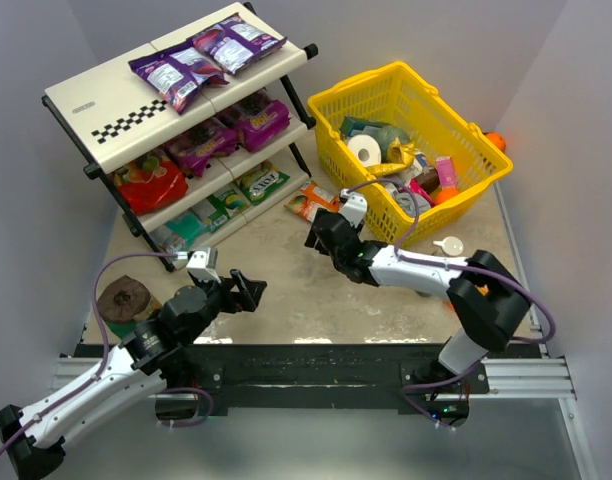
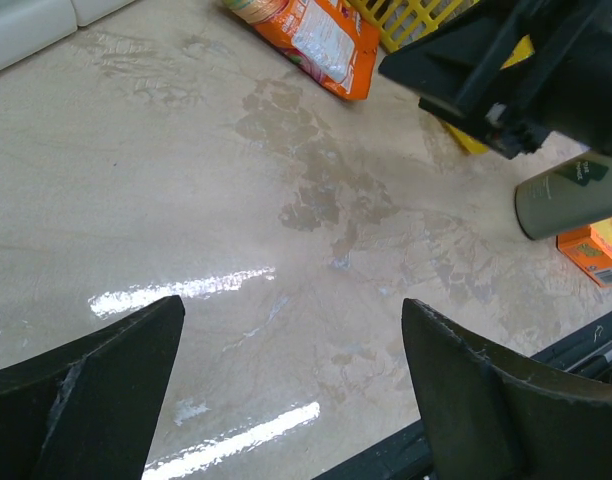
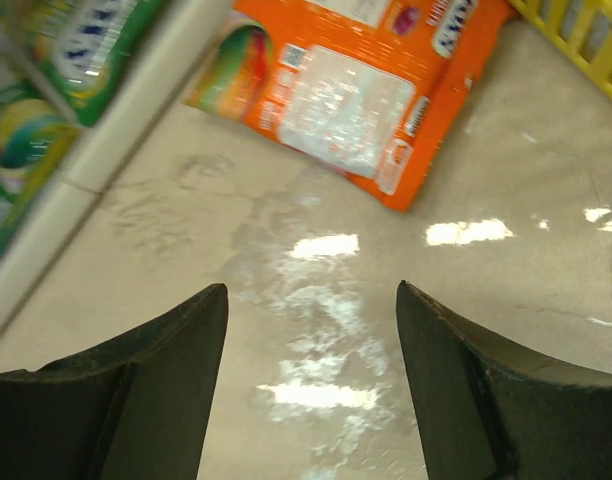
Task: Place and organize the candy bags onto the shelf
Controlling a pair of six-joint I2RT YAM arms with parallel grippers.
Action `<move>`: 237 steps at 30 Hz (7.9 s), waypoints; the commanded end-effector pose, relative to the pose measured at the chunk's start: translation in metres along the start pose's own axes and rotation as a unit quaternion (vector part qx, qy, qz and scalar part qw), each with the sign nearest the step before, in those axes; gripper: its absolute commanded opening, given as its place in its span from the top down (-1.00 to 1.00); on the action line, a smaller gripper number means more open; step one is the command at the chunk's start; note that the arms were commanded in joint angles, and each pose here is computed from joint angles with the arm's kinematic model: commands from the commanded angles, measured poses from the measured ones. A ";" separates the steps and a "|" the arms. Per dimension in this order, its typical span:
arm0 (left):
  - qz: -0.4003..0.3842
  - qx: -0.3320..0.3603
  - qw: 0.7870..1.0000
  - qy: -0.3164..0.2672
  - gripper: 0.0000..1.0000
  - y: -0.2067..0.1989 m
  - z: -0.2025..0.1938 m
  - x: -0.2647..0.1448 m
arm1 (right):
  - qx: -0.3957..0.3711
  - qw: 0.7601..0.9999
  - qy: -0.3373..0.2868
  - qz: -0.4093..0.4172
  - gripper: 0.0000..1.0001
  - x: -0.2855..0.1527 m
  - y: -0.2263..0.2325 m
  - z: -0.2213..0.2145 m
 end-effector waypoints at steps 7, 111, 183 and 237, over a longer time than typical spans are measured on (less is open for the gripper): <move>-0.012 -0.017 0.999 -0.026 -0.99 -0.009 0.021 -0.005 | 0.009 0.994 -0.068 -0.085 -0.25 0.048 -0.013 0.003; 0.017 -0.031 0.999 -0.013 -0.97 -0.012 0.021 0.018 | 0.369 0.929 -0.011 -0.017 -0.43 -0.021 -0.055 -0.112; 0.057 -0.008 0.998 0.026 -0.99 0.010 -0.003 0.009 | 0.254 0.722 -0.040 0.642 1.00 -0.280 0.454 0.160; 0.057 -0.014 0.998 0.025 -0.99 0.011 -0.004 0.007 | 0.240 0.845 -0.116 0.464 0.48 -0.205 0.408 0.101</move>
Point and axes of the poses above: each gripper's point midway between its finger pads, its own x axis out along the fingers, its own y axis along the line the jaws close on, z = x × y, the point moved 1 cm from there along -x, back along the fingers, and after that the axes turned 12 degrees about x, right-handed, at the moved point
